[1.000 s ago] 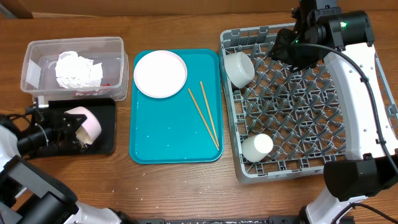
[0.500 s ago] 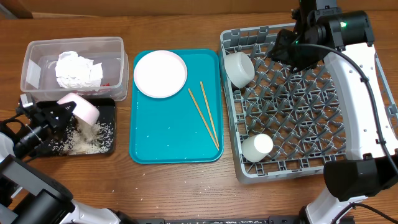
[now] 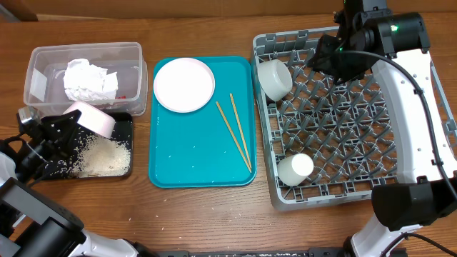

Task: Sort waste into correct bins and load items into the dishwasher
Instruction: 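Return the empty pink bowl to the teal tray with the left gripper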

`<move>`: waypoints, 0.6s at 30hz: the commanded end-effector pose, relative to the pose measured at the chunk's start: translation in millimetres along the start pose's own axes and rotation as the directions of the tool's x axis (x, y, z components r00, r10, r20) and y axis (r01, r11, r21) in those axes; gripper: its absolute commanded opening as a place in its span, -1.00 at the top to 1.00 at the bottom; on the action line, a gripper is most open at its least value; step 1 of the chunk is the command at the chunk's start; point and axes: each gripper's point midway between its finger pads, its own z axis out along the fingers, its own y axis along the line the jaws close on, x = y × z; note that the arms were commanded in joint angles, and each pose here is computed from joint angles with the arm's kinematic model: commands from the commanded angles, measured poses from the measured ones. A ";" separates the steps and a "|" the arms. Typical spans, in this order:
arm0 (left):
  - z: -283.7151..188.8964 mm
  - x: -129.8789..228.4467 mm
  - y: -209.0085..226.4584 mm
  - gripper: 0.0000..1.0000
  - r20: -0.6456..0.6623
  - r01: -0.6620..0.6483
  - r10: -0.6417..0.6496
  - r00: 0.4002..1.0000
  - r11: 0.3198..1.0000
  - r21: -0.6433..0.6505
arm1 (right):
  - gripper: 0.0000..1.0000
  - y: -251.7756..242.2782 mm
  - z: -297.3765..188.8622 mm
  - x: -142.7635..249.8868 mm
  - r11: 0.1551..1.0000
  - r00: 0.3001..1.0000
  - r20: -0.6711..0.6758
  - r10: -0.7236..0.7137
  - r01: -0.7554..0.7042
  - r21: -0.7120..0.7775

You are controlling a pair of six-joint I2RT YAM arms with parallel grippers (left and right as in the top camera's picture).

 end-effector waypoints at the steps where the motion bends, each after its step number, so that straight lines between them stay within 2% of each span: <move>1: -5.1 -3.0 -2.7 0.92 0.019 0.050 -0.051 0.999 0.998 0.040 | 0.05 -1.3 -1.4 -0.3 1.000 1.000 0.004 -0.009 0.008 0.008; 3: -5.0 0.6 -3.2 0.92 0.017 0.101 -0.101 0.995 0.994 0.041 | 0.06 -1.3 -1.4 -0.2 1.000 1.000 0.004 -0.008 0.008 0.008; 9: -5.4 3.1 -4.1 0.91 0.019 0.116 -0.117 0.993 0.992 0.040 | 0.05 -1.5 -1.4 0.4 1.000 1.000 0.002 -0.011 0.011 0.009; 13: -4.9 16.6 -10.9 0.92 0.013 -0.031 0.031 0.999 0.999 0.008 | 0.05 -1.5 -1.4 0.1 1.000 1.000 0.003 -0.011 0.011 0.009; 16: -4.1 25.9 -14.3 0.92 -0.024 -0.125 0.123 0.992 0.990 -0.072 | 0.06 -2.6 -1.4 -0.2 1.000 1.000 0.005 -0.011 0.011 0.016; 18: -1.1 31.2 -32.9 0.92 -0.038 -0.249 0.247 0.968 0.966 -0.074 | 0.06 -2.7 -1.4 -0.1 1.000 1.000 0.005 -0.011 0.011 0.016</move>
